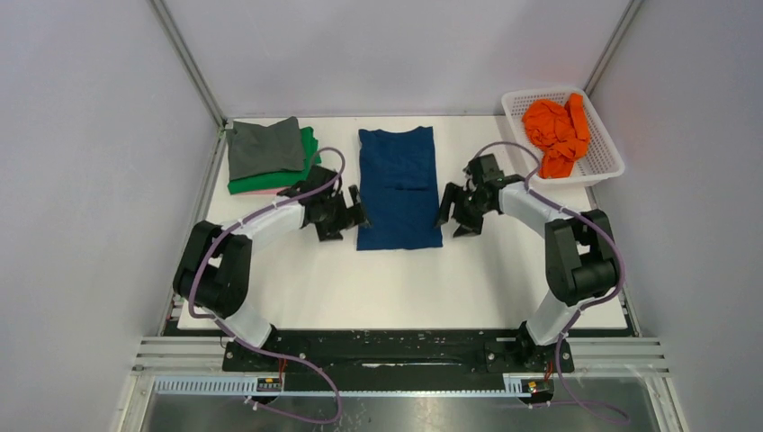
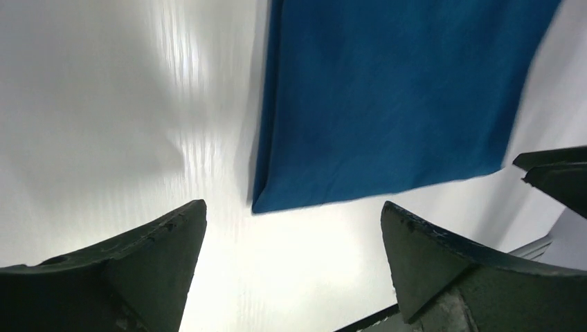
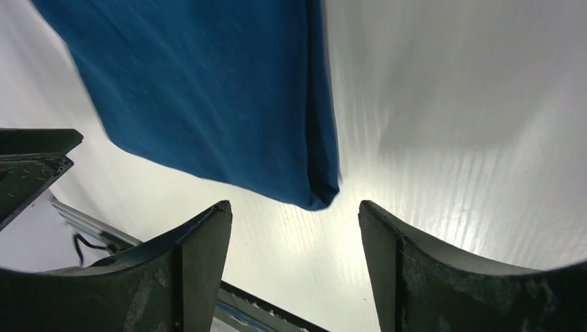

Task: Fold and stack the t-shirts
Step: Grab one side of the 2/3 rectangular tshirt with both arms

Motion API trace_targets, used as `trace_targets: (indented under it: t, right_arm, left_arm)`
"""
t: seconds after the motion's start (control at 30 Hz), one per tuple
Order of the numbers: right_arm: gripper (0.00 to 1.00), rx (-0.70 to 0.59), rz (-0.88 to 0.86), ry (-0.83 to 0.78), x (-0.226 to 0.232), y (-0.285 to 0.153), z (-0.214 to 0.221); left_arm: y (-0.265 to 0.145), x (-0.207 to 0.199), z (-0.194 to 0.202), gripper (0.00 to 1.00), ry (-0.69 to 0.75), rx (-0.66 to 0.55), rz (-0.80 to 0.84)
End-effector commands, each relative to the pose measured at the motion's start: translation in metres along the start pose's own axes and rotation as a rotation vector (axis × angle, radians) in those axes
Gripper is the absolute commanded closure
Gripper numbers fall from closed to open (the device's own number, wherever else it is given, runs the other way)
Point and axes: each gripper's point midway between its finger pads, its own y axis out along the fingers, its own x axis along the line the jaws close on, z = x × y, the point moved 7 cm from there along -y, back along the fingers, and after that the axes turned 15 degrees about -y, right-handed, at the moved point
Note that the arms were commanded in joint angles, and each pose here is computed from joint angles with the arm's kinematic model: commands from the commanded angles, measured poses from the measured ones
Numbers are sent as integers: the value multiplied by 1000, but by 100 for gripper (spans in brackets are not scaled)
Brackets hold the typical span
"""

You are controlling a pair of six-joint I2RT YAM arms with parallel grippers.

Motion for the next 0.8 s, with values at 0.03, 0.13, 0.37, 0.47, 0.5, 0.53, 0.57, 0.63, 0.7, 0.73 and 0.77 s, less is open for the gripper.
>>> trace_targets:
  t: [0.03,0.13,0.37,0.47,0.5,0.53,0.57,0.63,0.7,0.73,0.77]
  right_arm:
    - [29,36,-31,-10,5,19,20]
    - [32,65,-17,0,2,29,25]
    - [48,93,16,17,-8,43,35]
    - [55,108,7,34,-9,47,39]
    - [60,109,7,39,-9,48,41]
    - [69,112,9,42,-10,49,42]
    - [78,116,8,44,-11,49,44]
    - [94,122,5,44,-11,48,46]
    - [100,143,-14,42,-9,44,53]
    - [100,150,-25,36,-8,39,58]
    - [100,162,-34,30,-7,34,65]
  left_arm:
    - [14,12,29,12,-29,42,39]
    - [23,20,33,19,-32,45,3]
    - [43,28,42,51,-27,90,-44]
    - [46,30,50,70,-12,106,-63]
    - [47,31,51,78,-7,103,-72]
    - [47,33,53,89,-7,101,-85]
    - [48,35,53,100,-11,97,-94]
    - [49,38,53,100,-5,86,-107]
    - [46,40,54,100,0,86,-107]
    - [42,41,57,100,3,88,-105]
    - [37,45,62,100,5,92,-108]
